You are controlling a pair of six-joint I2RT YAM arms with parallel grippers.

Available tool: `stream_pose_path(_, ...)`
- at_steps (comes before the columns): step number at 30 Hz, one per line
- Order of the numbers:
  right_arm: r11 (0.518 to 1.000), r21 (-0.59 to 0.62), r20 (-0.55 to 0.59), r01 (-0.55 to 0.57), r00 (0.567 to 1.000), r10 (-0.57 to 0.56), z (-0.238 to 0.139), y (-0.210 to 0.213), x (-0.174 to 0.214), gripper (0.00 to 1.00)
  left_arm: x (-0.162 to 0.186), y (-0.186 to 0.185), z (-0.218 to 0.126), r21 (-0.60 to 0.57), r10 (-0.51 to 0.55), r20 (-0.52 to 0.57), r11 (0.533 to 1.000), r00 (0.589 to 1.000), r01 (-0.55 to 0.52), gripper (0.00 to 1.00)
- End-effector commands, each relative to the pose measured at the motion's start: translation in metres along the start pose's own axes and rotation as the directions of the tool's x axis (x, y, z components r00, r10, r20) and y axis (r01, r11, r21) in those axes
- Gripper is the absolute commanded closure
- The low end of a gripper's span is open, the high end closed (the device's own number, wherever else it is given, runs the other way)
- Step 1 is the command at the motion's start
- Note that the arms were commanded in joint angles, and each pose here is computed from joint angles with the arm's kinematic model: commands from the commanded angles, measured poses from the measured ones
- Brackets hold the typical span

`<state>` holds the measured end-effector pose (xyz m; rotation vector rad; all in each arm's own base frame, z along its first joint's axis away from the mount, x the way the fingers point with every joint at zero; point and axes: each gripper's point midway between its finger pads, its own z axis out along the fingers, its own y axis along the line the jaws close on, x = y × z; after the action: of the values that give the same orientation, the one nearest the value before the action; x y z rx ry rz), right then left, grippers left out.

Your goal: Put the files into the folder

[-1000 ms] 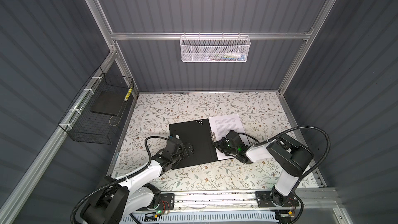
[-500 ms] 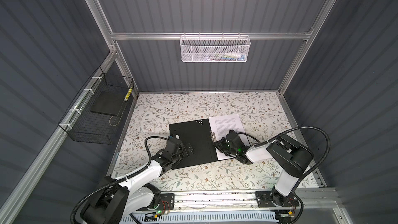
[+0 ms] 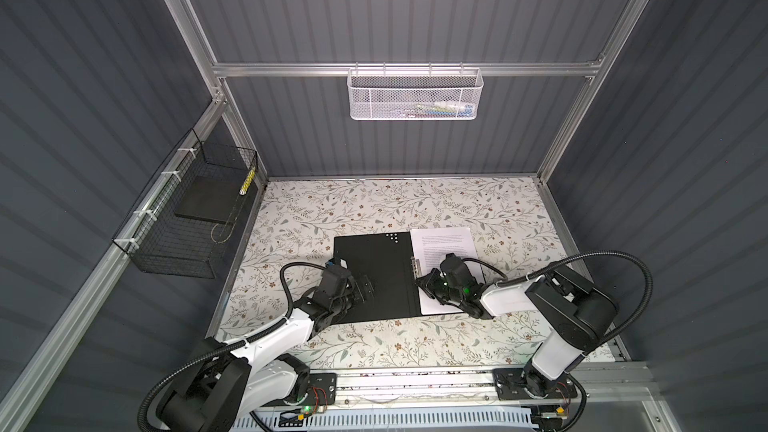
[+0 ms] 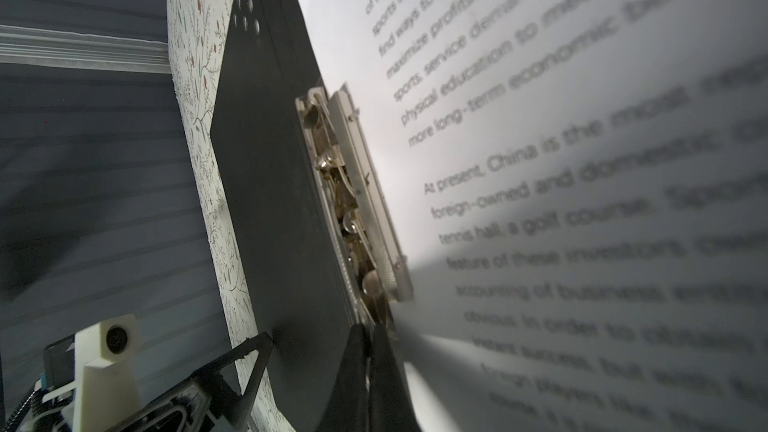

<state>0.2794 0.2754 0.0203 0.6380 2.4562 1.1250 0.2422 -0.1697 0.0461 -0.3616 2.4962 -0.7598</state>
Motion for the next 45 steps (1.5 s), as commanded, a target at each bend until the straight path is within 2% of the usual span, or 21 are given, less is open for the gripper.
stream_pose_path(1, 0.909, 0.412, 0.005, -0.057, 0.998, 0.06, -0.022, -0.124, 0.01, 1.0, 0.047, 0.069, -0.002, -0.249, -0.075, -0.145, 0.968, 0.986, 0.037, 0.0)
stream_pose_path(10, 0.945, 0.325, -0.026, -0.032, 0.999, 0.043, -0.018, -0.098, 0.01, 1.0, 0.048, 0.068, 0.002, -0.246, -0.078, -0.156, 0.969, 0.985, 0.038, 0.0)
stream_pose_path(19, 0.948, 0.317, -0.05, -0.033, 0.997, 0.052, -0.013, -0.097, 0.013, 1.0, 0.048, 0.069, 0.002, -0.248, -0.077, -0.155, 0.968, 0.985, 0.037, 0.0)
stream_pose_path(30, 0.973, 0.231, -0.063, -0.013, 0.998, 0.029, -0.014, -0.065, 0.008, 1.0, 0.048, 0.069, 0.003, -0.249, -0.078, -0.156, 0.968, 0.985, 0.037, 0.0)
stream_pose_path(38, 0.978, 0.209, -0.074, -0.021, 0.997, 0.037, -0.013, -0.06, 0.007, 1.0, 0.048, 0.068, 0.003, -0.246, -0.073, -0.158, 0.969, 0.985, 0.032, 0.0)
stream_pose_path(45, 0.975, 0.22, -0.079, -0.019, 0.996, 0.037, -0.011, -0.061, 0.006, 0.89, 0.048, 0.069, 0.003, -0.245, -0.073, -0.158, 0.969, 0.985, 0.033, 0.0)
